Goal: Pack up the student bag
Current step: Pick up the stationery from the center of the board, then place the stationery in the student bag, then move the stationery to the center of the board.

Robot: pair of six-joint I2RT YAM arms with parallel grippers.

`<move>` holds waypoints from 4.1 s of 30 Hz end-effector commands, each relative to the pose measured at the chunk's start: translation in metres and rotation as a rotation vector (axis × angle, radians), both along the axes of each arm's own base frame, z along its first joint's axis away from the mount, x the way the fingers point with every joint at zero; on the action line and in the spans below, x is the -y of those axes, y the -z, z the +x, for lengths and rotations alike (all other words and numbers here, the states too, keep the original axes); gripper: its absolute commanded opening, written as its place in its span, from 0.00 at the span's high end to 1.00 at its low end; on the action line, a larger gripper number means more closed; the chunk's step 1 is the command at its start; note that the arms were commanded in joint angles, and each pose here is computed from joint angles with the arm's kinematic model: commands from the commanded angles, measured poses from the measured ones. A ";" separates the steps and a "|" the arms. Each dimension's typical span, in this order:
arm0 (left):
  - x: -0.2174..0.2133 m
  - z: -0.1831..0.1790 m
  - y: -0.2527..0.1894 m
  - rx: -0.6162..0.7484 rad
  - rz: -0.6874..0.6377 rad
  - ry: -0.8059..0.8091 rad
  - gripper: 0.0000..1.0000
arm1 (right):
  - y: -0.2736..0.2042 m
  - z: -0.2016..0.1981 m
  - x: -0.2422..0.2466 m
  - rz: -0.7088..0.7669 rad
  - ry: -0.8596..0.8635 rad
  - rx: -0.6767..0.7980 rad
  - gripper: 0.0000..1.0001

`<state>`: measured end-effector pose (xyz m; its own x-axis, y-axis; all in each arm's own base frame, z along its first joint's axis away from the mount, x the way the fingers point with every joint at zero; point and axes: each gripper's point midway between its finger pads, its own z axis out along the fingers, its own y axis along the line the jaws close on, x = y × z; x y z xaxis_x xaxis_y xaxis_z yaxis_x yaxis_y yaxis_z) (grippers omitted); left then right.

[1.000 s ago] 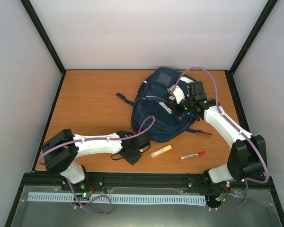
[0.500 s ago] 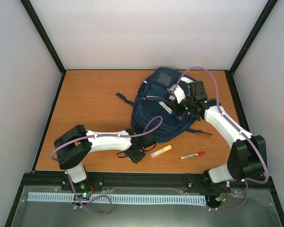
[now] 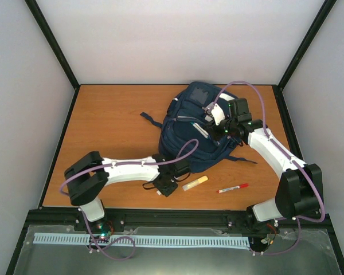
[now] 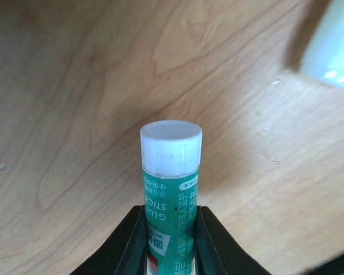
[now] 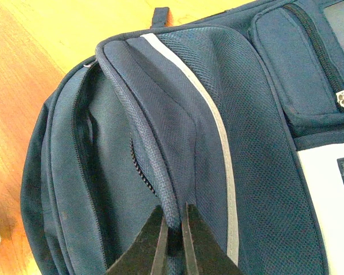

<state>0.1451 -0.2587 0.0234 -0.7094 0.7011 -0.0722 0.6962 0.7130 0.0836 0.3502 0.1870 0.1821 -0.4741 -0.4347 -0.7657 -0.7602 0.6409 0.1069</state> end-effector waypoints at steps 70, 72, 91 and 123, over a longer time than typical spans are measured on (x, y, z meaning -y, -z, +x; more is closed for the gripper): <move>0.109 0.193 -0.184 0.064 -1.276 -0.820 0.58 | -0.017 0.001 0.004 0.045 0.012 0.044 0.97; 0.100 0.183 -0.190 0.103 -1.244 -0.754 0.58 | -0.017 0.002 0.004 0.045 0.013 0.046 0.97; 0.055 0.084 -0.166 0.207 -0.804 -0.232 0.57 | -0.013 0.002 0.006 0.038 0.013 0.038 0.97; 0.249 -0.033 -0.045 0.256 -0.641 0.478 0.63 | 0.004 0.012 0.022 0.028 0.059 -0.002 0.97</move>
<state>0.1085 -0.4749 0.0495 -0.2945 0.7571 -0.5832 0.9431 0.3288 -0.0494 0.3578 0.1678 0.1791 -0.5090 -0.3969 -0.7638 -0.7198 0.6829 0.1247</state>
